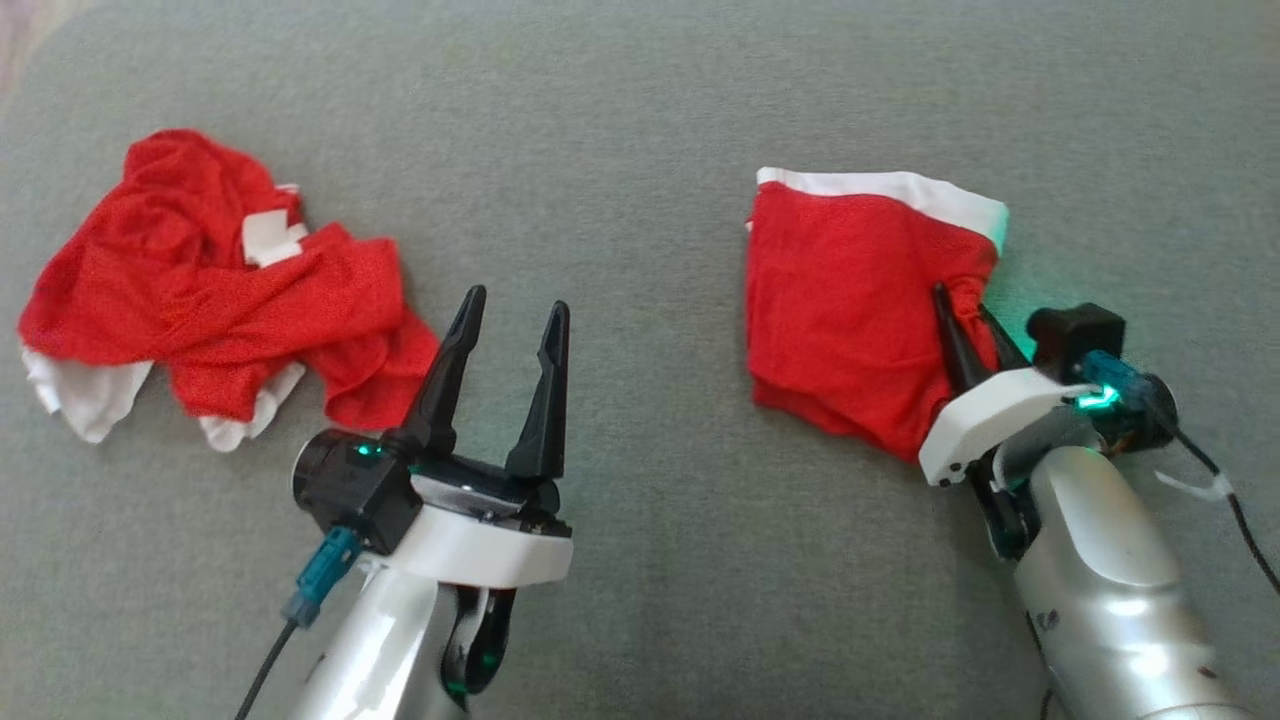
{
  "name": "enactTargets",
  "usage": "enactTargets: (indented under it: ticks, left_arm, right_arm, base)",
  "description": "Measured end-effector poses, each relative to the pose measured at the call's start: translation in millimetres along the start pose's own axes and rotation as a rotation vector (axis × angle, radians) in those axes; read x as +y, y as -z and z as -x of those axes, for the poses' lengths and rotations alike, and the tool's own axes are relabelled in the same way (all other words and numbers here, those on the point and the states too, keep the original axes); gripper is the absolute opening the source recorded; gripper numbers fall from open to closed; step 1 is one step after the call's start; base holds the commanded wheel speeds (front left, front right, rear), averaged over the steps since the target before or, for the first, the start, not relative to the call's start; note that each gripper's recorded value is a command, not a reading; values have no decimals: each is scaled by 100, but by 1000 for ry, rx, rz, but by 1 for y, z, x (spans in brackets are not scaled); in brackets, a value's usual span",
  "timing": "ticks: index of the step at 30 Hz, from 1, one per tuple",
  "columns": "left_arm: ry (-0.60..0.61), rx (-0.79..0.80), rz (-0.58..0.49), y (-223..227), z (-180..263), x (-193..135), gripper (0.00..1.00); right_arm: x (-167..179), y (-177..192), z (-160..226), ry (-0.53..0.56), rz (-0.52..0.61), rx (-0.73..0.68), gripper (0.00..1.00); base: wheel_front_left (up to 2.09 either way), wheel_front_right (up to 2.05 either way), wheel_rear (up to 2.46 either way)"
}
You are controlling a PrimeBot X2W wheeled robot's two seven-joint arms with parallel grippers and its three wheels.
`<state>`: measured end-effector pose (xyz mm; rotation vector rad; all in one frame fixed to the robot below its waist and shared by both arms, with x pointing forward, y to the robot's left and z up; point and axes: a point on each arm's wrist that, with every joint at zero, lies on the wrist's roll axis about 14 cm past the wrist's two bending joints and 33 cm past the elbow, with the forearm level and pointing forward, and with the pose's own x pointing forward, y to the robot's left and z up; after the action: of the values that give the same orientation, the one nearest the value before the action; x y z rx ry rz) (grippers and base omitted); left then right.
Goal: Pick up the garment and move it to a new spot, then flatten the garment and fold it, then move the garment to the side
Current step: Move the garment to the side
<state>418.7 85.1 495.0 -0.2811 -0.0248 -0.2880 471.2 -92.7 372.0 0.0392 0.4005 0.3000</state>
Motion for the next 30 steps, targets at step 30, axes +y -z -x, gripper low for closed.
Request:
enactTargets:
  ticks: [30]
  left_arm:
    - [252,-6,48,15,-60,-70,100]
  right_arm:
    - [-234,-43,73,278,619,210,0]
  base:
    - [0,0,0]
